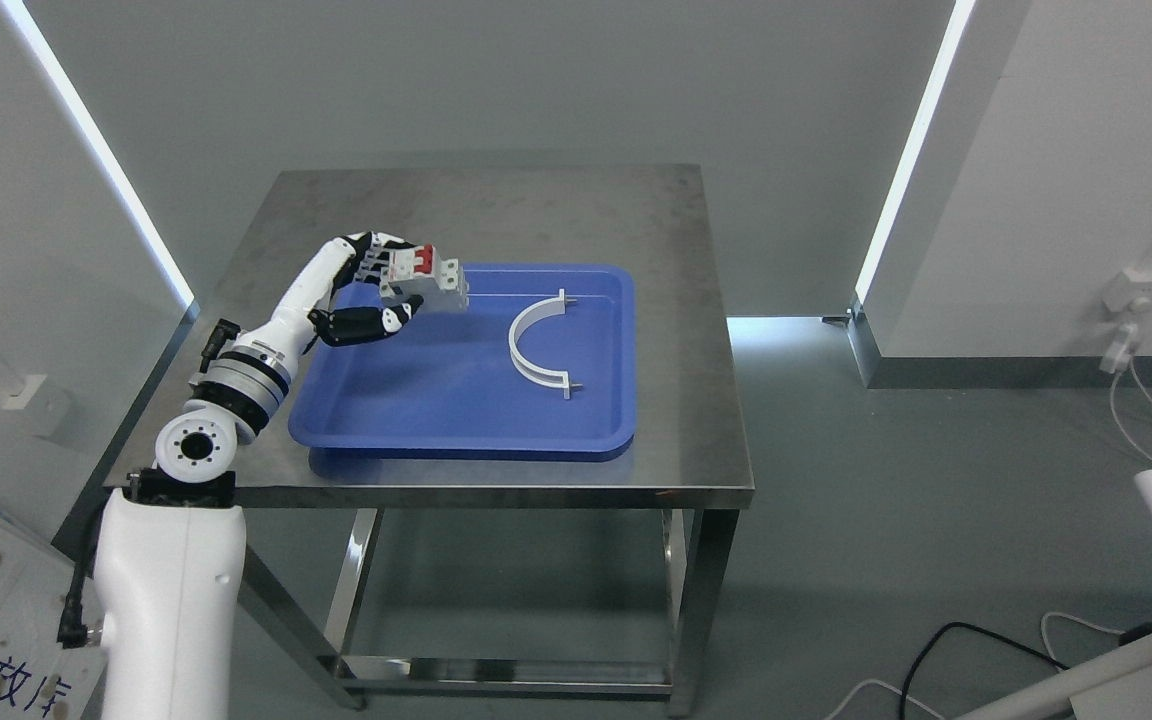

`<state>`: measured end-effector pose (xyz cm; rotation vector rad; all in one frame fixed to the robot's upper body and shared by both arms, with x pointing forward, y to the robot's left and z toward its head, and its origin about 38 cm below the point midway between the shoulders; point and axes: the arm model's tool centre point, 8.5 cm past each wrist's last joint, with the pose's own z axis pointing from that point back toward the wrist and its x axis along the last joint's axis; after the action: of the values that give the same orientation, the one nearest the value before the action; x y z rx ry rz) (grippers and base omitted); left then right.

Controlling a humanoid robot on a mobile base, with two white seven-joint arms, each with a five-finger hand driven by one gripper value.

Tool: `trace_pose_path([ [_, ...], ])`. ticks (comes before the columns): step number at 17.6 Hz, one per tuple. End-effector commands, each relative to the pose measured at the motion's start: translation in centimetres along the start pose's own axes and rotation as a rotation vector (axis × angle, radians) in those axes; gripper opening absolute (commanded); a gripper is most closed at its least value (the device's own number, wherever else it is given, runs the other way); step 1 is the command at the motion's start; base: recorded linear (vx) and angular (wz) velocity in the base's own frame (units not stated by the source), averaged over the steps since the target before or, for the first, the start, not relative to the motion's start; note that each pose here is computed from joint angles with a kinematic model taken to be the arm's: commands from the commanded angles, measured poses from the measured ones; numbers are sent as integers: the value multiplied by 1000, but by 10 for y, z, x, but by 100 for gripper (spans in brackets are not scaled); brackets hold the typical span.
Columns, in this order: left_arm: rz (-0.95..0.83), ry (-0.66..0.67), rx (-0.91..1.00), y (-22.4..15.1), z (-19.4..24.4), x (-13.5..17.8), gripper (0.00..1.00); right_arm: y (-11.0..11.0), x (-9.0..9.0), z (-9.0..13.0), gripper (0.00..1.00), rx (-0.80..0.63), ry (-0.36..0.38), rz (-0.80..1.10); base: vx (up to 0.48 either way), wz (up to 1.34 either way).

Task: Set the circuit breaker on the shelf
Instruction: 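Lift the circuit breaker up off the tray with the left hand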

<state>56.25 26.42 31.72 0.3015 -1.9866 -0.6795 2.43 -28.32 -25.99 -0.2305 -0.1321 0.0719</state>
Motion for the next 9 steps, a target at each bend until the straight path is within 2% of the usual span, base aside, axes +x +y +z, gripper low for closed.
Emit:
trace_pose_path([
  [1, 196, -197, 427, 46, 34, -8, 10, -10, -6, -1, 100, -13, 52, 30, 0, 0],
  [5, 150, -234, 636, 41, 72, -2, 11, -10, -6, -1, 100, -13, 52, 30, 0, 0],
  [7, 154, -231, 612, 15, 92, -5, 11, -10, -6, -1, 100, -13, 52, 30, 0, 0],
  [9, 188, -226, 597, 8, 103, -8, 10, -10, -6, -1, 100, -13, 52, 30, 0, 0],
])
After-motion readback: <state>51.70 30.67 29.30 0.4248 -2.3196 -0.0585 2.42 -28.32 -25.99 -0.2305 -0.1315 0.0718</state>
